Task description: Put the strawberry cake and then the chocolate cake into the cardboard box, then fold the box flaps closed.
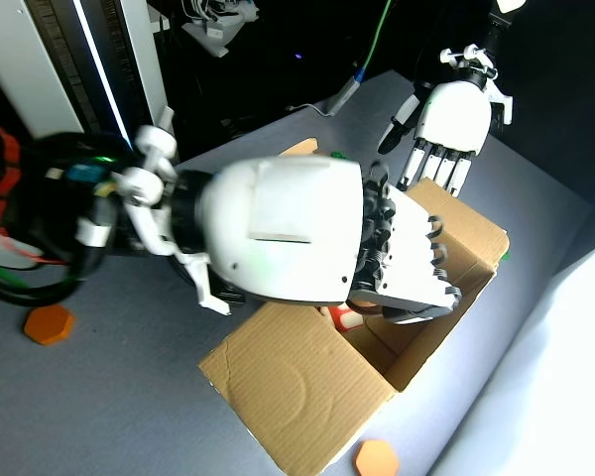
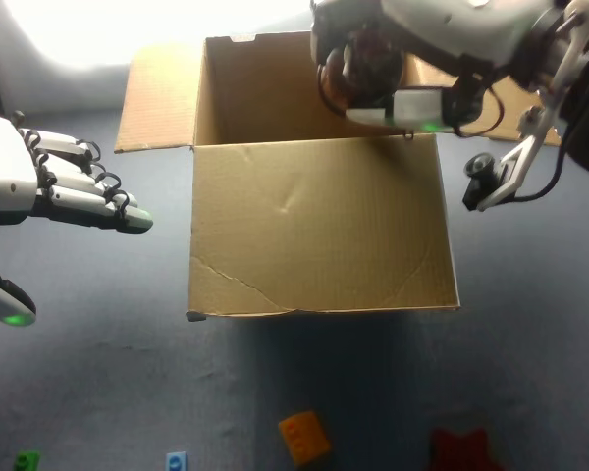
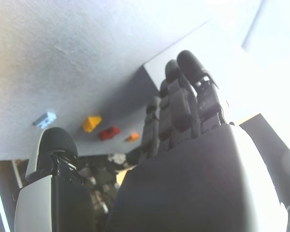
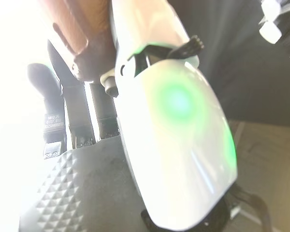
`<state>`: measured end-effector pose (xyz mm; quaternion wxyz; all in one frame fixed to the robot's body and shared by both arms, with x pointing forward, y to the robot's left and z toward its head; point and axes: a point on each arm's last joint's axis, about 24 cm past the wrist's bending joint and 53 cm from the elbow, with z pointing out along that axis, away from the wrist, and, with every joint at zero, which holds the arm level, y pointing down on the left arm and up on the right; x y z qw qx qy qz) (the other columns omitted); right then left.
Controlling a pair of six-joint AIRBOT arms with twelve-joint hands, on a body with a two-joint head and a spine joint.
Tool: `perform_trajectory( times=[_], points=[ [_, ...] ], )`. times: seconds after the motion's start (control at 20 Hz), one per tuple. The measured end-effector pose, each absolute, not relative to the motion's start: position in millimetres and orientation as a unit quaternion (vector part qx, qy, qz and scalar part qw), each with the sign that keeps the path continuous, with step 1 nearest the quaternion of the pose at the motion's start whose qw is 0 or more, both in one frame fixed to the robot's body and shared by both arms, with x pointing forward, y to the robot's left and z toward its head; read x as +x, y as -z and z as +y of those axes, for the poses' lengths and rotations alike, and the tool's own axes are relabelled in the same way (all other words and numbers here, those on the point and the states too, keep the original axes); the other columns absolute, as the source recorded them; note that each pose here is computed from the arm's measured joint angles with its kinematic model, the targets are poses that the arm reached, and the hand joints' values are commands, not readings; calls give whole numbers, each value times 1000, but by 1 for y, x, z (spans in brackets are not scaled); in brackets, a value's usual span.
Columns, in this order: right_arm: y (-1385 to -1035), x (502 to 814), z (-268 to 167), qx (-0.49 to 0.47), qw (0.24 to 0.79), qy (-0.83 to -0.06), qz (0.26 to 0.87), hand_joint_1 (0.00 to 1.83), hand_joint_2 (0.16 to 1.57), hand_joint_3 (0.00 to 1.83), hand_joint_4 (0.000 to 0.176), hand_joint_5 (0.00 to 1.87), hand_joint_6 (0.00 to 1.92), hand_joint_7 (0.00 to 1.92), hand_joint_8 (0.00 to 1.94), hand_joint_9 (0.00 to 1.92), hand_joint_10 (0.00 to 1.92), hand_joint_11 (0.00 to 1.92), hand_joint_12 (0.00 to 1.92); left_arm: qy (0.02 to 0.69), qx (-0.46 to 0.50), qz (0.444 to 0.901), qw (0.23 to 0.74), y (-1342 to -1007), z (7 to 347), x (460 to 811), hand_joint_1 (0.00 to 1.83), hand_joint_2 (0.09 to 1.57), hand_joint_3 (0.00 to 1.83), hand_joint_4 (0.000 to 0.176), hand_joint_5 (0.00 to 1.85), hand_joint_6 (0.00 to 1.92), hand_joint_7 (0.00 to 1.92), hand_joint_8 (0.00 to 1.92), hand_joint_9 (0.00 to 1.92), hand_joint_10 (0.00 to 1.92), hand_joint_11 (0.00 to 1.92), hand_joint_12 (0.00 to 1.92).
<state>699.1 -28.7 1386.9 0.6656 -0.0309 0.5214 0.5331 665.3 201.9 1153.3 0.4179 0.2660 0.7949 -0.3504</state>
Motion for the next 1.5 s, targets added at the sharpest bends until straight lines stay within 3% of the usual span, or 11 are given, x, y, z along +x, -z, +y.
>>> perform_trajectory(
  times=[0.3, 0.4, 0.45, 0.5, 0.55, 0.65, 0.8, 0.95, 1.3, 1.4, 1.5],
  points=[
    [-1376, 708, -28, -21, 668, -530, 522, 1352, 1178, 0, 0, 858, 1016, 925, 1206, 707, 1542, 333, 1921, 354, 244, 792, 434, -1161, 205, 676, 415, 1100, 2, 69, 102, 1, 184, 3, 319, 5, 0, 1106],
    [-1377, 708, -28, -21, 669, -529, 521, 1195, 1203, 7, 0, 775, 1168, 863, 1348, 610, 1433, 325, 1921, 353, 242, 792, 436, -1162, 205, 677, 447, 1091, 0, 73, 108, 3, 188, 3, 320, 4, 0, 1113],
    [-1377, 708, -28, -21, 669, -529, 521, 1101, 1217, 2, 0, 770, 1268, 725, 936, 538, 1335, 281, 1921, 353, 242, 792, 436, -1162, 205, 677, 442, 1094, 0, 74, 104, 1, 184, 2, 314, 2, 0, 1115],
    [-1377, 708, -28, -21, 669, -529, 521, 940, 1176, 0, 0, 461, 713, 584, 522, 456, 1073, 162, 1804, 353, 242, 792, 436, -1162, 205, 677, 449, 1091, 0, 72, 110, 4, 190, 3, 314, 1, 0, 1117],
    [-1377, 708, -29, -21, 670, -528, 521, 828, 1147, 0, 0, 387, 400, 570, 247, 443, 867, 114, 1711, 352, 242, 791, 438, -1162, 205, 678, 449, 1088, 0, 69, 112, 3, 196, 4, 318, 2, 0, 1131],
    [-1378, 708, -30, -23, 672, -527, 520, 652, 1057, 0, 0, 141, 63, 293, 15, 238, 442, 4, 1373, 351, 243, 791, 439, -1163, 205, 678, 437, 1086, 0, 69, 108, 1, 192, 1, 315, 1, 0, 1130],
    [-1378, 708, -31, -22, 672, -527, 520, 623, 995, 0, 0, 5, 2, 76, 5, 79, 158, 0, 769, 350, 242, 790, 442, -1165, 205, 680, 439, 1087, 0, 69, 104, 0, 182, 0, 315, 1, 0, 1110],
    [-1375, 709, -35, -22, 670, -522, 527, 635, 960, 0, 0, 0, 0, 56, 3, 52, 64, 0, 417, 351, 239, 784, 453, -1173, 204, 684, 445, 1084, 0, 67, 106, 2, 183, 1, 314, 0, 0, 1120],
    [-1396, 694, -72, -2, 676, -523, 519, 666, 977, 2, 0, 0, 0, 33, 2, 27, 9, 0, 178, 367, 224, 740, 517, -1236, 208, 705, 443, 1094, 2, 65, 101, 1, 194, 4, 326, 6, 0, 1122],
    [-1398, 691, -85, 8, 678, -521, 518, 662, 971, 0, 0, 0, 0, 42, 2, 39, 11, 0, 213, 366, 233, 729, 530, -1250, 207, 706, 436, 1096, 2, 65, 92, 0, 199, 5, 329, 6, 0, 1126],
    [-1391, 691, -111, 33, 679, -510, 527, 563, 996, 6, 0, 0, 0, 31, 0, 20, 2, 0, 160, 363, 245, 719, 539, -1261, 205, 705, 387, 1107, 6, 61, 117, 9, 220, 11, 329, 6, 0, 1120]
  ],
)
